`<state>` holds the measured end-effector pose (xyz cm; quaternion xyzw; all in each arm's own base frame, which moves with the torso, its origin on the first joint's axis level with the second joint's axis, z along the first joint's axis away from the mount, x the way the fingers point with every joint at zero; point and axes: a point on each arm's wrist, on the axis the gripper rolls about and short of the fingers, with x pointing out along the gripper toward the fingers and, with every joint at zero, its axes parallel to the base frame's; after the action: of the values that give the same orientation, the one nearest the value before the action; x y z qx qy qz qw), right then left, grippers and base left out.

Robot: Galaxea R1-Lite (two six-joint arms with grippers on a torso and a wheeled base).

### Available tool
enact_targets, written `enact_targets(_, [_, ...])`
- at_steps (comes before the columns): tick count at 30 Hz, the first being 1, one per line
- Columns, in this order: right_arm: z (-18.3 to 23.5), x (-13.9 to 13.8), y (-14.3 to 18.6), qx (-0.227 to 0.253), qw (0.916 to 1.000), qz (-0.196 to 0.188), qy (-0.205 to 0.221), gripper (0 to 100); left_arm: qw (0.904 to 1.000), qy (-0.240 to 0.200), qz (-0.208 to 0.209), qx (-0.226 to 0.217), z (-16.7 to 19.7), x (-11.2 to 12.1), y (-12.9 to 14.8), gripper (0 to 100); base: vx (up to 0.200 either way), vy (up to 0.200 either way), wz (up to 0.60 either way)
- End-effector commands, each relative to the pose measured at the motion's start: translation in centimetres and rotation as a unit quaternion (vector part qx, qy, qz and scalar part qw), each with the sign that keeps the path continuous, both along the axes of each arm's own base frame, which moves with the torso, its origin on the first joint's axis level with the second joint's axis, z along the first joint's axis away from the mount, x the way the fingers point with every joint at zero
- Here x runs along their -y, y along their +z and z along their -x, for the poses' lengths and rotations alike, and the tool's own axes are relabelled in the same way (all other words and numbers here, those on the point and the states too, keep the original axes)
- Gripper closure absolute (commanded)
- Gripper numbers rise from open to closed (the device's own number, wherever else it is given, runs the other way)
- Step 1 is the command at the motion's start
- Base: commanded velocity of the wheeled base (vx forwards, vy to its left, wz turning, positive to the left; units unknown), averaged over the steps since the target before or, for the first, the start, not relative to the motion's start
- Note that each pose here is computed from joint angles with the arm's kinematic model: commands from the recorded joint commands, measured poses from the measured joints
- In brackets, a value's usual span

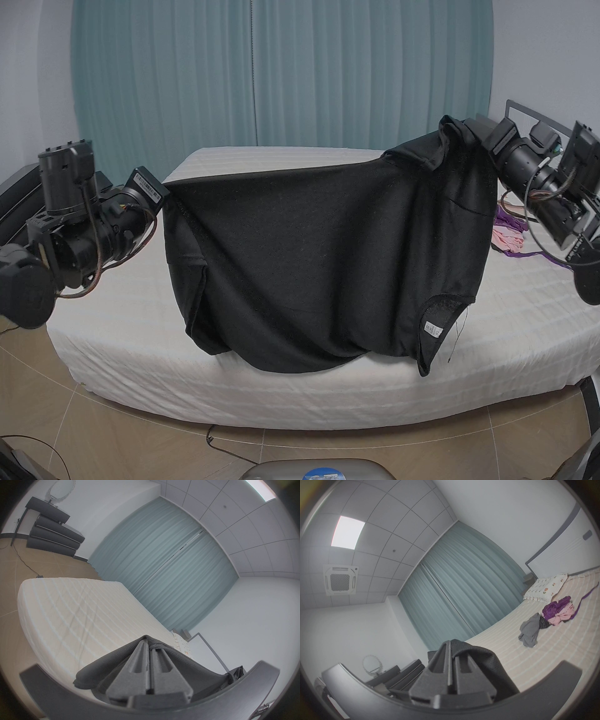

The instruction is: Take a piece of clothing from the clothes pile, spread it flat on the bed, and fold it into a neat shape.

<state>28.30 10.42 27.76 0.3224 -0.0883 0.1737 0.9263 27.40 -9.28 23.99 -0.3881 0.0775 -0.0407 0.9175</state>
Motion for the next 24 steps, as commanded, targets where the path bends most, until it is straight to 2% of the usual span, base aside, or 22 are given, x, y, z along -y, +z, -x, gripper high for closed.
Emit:
enact_targets(1, [-4.7,-1.2,-3.1,-0.019,0.9993,0.026,-0.016,100,0.9992,0.011,-0.012,-0.036,-4.1,0.7,-2.5,100,0.2,0.0,0.0])
enact_targets(5, [-7.7,-2.1,-5.6,-0.018,0.9972,0.066,-0.03,100,0.9983,0.02,-0.026,-0.049,-7.0,0.9,-4.1,100,0.2,0.0,0.0])
enact_targets(10, [-10.0,-2.4,-7.4,-0.012,0.9949,0.085,-0.053,100,0.9976,0.028,-0.029,-0.056,-9.1,0.8,-5.2,100,0.2,0.0,0.0])
enact_targets(12, [-11.1,-2.7,-9.1,-0.012,0.9941,0.093,-0.054,100,0.9965,0.029,-0.036,-0.07,-10.7,1.2,-7.1,100,0.2,0.0,0.0])
enact_targets(16, [-12.4,-3.1,-11.3,-0.025,0.9931,0.101,-0.055,100,0.9967,0.03,-0.033,-0.067,-12.6,1.6,-9.0,100,0.2,0.0,0.0])
enact_targets(24, [-14.5,-2.9,-16.6,-0.079,0.9888,0.114,-0.057,100,0.9928,0.03,-0.041,-0.108,-14.1,2.0,-13.2,100,0.0,0.0,0.0])
